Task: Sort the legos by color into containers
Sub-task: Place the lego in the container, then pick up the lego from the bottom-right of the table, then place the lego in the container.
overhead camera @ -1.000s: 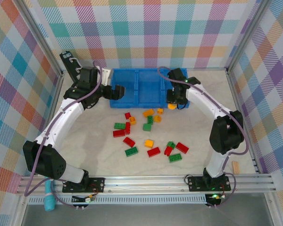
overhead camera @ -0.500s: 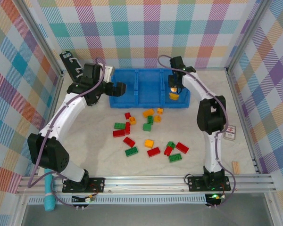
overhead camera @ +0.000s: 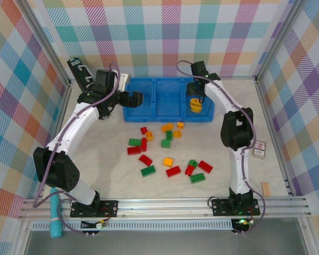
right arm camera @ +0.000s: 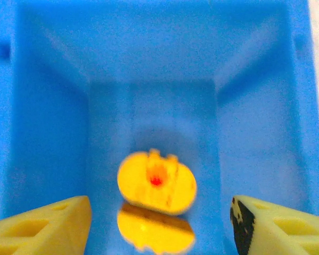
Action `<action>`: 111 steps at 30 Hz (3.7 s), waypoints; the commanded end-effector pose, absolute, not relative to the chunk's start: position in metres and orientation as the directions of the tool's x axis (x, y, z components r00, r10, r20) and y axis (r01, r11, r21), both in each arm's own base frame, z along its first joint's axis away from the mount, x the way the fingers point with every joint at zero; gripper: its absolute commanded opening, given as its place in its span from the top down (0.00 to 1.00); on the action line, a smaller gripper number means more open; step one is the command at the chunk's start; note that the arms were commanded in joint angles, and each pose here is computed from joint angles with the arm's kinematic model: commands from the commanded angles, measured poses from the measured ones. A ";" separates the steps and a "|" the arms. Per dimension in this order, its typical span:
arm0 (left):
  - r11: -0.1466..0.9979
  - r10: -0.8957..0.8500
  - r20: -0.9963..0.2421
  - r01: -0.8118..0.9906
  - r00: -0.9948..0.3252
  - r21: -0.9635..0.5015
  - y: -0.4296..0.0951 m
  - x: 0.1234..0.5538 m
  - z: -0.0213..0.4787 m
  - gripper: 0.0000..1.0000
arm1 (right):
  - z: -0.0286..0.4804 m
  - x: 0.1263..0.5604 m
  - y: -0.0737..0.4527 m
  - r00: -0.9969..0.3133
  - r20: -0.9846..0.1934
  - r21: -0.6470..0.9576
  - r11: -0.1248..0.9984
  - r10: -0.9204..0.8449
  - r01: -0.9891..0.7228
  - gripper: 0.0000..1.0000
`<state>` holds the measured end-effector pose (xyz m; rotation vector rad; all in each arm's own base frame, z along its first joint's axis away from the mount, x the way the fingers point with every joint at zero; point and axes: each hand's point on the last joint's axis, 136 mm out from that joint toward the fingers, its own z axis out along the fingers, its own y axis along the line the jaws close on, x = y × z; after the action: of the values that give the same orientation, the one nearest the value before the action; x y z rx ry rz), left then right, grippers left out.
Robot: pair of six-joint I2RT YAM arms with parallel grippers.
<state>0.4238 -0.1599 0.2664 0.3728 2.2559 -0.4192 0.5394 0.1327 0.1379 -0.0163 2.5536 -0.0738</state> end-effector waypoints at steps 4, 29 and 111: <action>0.892 0.152 -0.778 0.424 -0.609 -0.158 -0.164 0.423 0.273 0.00 | 0.171 0.408 0.103 -0.897 -0.413 0.037 0.987 0.159 0.158 0.20; 0.861 0.171 -0.802 0.482 -0.573 -0.161 -0.174 0.425 0.261 0.00 | 0.060 0.169 0.103 -0.706 0.047 0.325 0.658 0.707 0.680 0.01; 0.869 0.297 -0.840 0.494 -0.455 0.039 -0.141 0.394 0.288 0.00 | 0.138 0.575 0.293 -0.665 -0.678 -0.021 0.912 -0.314 -0.409 0.48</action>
<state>0.3982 -0.1466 0.2759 0.5705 2.1057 -0.2761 0.5706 0.2930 0.1319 -0.4840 2.3773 0.2018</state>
